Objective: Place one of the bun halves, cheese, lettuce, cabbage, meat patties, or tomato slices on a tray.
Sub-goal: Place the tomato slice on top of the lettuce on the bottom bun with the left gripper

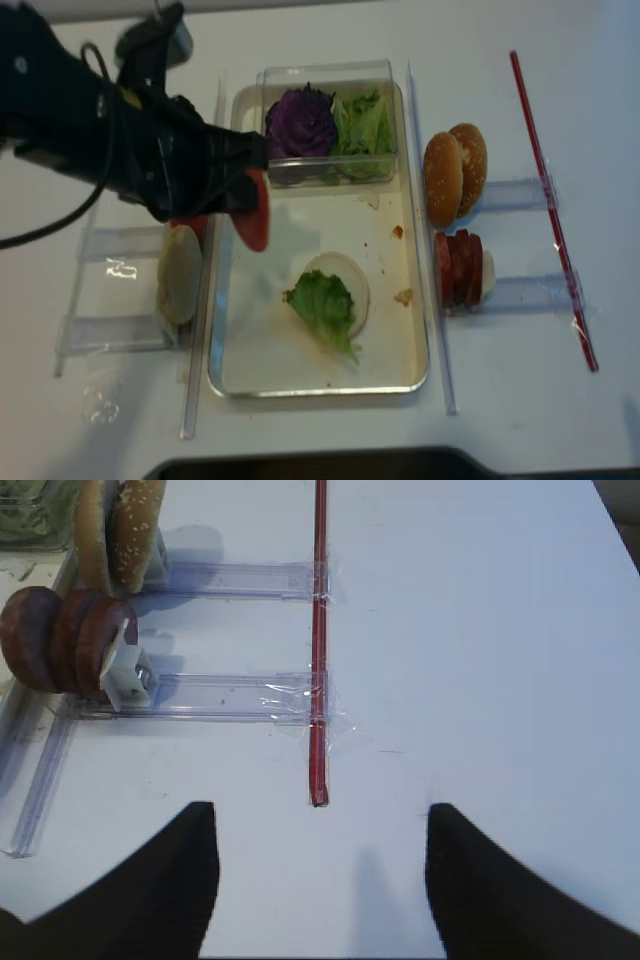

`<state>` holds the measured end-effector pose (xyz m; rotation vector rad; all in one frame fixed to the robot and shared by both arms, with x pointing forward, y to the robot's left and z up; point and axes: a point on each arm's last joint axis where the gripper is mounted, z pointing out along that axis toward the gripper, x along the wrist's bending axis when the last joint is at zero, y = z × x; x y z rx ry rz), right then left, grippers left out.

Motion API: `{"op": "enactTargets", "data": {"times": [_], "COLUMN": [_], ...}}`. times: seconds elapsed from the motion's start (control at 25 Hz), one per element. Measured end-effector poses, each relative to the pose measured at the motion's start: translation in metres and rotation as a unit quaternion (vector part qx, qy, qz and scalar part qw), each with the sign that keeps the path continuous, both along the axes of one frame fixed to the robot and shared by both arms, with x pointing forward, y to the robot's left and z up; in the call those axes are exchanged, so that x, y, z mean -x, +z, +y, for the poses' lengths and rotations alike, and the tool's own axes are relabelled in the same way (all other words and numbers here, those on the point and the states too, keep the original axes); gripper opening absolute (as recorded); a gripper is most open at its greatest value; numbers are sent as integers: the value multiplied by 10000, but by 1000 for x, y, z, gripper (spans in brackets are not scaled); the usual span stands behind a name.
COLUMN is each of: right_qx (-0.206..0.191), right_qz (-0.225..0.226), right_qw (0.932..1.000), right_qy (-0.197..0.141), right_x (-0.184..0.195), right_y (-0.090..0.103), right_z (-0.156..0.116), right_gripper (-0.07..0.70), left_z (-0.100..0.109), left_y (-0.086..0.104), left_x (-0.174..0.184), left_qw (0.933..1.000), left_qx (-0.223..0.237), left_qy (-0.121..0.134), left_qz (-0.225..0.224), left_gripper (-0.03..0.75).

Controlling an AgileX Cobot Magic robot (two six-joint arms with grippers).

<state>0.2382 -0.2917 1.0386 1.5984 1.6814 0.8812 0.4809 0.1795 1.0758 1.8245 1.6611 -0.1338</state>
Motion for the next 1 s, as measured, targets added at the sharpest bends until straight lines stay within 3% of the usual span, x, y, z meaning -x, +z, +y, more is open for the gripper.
{"op": "enactTargets", "data": {"times": [0.2, 0.32, 0.48, 0.6, 0.72, 1.0], "right_qx": [0, 0, 0, -16, -25, -25], "right_qz": [0, 0, 0, 4, 6, -2], "right_qw": [10000, 10000, 10000, 10000, 9999, 9999], "right_qy": [0, 0, 0, -59, -102, -113], "right_x": [0, 0, 0, 0, 0, 0], "right_y": [0, 0, 0, 0, 0, 0], "right_z": [0, 0, 0, -1, -1, -1], "right_gripper": [489, 489, 489, 489, 489, 489], "left_z": [4, 12, 10, 4, 2, 1], "left_y": [-13, -23, -40, -49, -60, -69], "left_x": [2, 2, -3, -11, -18, -20], "left_qw": [9948, 9868, 9691, 9528, 9455, 9429], "left_qx": [1001, 1580, 2246, 2751, 2937, 2961], "left_qy": [-195, -233, -685, -805, -720, -642], "left_qz": [8, 252, 762, 999, 1211, 1384], "left_gripper": [111, 111, 111, 111, 111, 111]}}
